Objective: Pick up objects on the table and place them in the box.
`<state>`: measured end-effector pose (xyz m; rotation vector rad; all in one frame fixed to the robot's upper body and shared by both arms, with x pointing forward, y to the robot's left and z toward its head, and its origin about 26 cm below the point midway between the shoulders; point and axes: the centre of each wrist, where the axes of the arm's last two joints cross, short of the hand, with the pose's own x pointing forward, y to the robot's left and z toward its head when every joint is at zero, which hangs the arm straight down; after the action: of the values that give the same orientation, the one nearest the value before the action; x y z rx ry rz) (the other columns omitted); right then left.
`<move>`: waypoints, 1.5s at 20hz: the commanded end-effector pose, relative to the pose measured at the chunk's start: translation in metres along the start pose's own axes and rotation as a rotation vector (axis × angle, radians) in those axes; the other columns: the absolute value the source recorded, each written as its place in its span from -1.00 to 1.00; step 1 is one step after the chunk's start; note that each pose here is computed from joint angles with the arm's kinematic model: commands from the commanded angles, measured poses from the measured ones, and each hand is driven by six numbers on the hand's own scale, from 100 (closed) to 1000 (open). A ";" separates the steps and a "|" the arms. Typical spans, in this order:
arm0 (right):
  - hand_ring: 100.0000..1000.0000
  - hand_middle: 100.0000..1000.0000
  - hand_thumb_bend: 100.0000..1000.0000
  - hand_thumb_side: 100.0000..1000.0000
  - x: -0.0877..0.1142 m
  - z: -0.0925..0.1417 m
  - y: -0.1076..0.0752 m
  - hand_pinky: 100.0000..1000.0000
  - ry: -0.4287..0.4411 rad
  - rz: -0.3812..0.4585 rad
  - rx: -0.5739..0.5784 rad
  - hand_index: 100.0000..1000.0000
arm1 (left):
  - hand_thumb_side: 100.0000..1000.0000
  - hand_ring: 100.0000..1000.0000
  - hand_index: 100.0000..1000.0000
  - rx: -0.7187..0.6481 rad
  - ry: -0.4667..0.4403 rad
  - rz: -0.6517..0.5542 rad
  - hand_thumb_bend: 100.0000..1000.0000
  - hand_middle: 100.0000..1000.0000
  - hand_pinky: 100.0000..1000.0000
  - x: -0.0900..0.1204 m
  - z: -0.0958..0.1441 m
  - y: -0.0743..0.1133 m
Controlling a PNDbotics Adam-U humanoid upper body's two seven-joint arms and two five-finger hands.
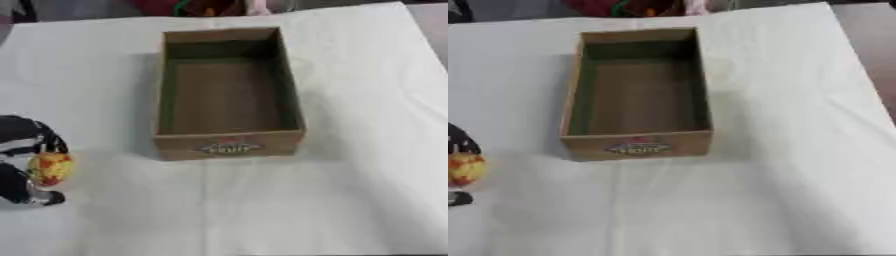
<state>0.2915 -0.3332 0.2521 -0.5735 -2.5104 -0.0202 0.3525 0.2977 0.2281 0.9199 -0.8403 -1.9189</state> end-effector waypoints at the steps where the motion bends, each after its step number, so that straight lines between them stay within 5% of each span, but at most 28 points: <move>1: -0.07 0.16 -1.00 0.50 0.007 -0.006 -0.002 0.08 -0.030 0.008 0.007 0.56 | 0.04 0.35 0.68 0.018 0.055 -0.057 -0.27 0.29 -0.04 -0.006 0.002 0.003; 6: -0.07 0.16 -1.00 0.50 0.006 -0.006 -0.002 0.08 -0.029 0.007 0.009 0.56 | -0.20 0.21 0.58 0.035 0.066 -0.089 -0.64 0.21 -0.19 -0.005 0.000 0.002; 10: -0.07 0.16 -1.00 0.50 0.006 -0.005 -0.002 0.09 -0.027 0.007 0.009 0.56 | -0.65 0.13 0.53 0.036 0.049 -0.092 -1.00 0.18 -0.38 -0.004 -0.002 0.002; 17: -0.07 0.16 -1.00 0.49 0.006 -0.005 -0.002 0.09 -0.024 0.004 0.009 0.56 | -0.84 0.01 0.42 0.142 0.025 -0.028 -1.00 0.11 -0.57 -0.001 0.005 0.011; 30: -0.07 0.16 -1.00 0.50 0.007 -0.006 -0.002 0.09 -0.025 -0.003 0.012 0.56 | -0.69 -0.23 0.21 0.452 0.097 -0.111 -1.00 -0.08 -0.95 0.007 0.025 0.036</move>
<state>0.2915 -0.3332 0.2520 -0.5660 -2.5061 -0.0199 0.3460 0.2802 0.2516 1.2646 -1.1802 -1.8107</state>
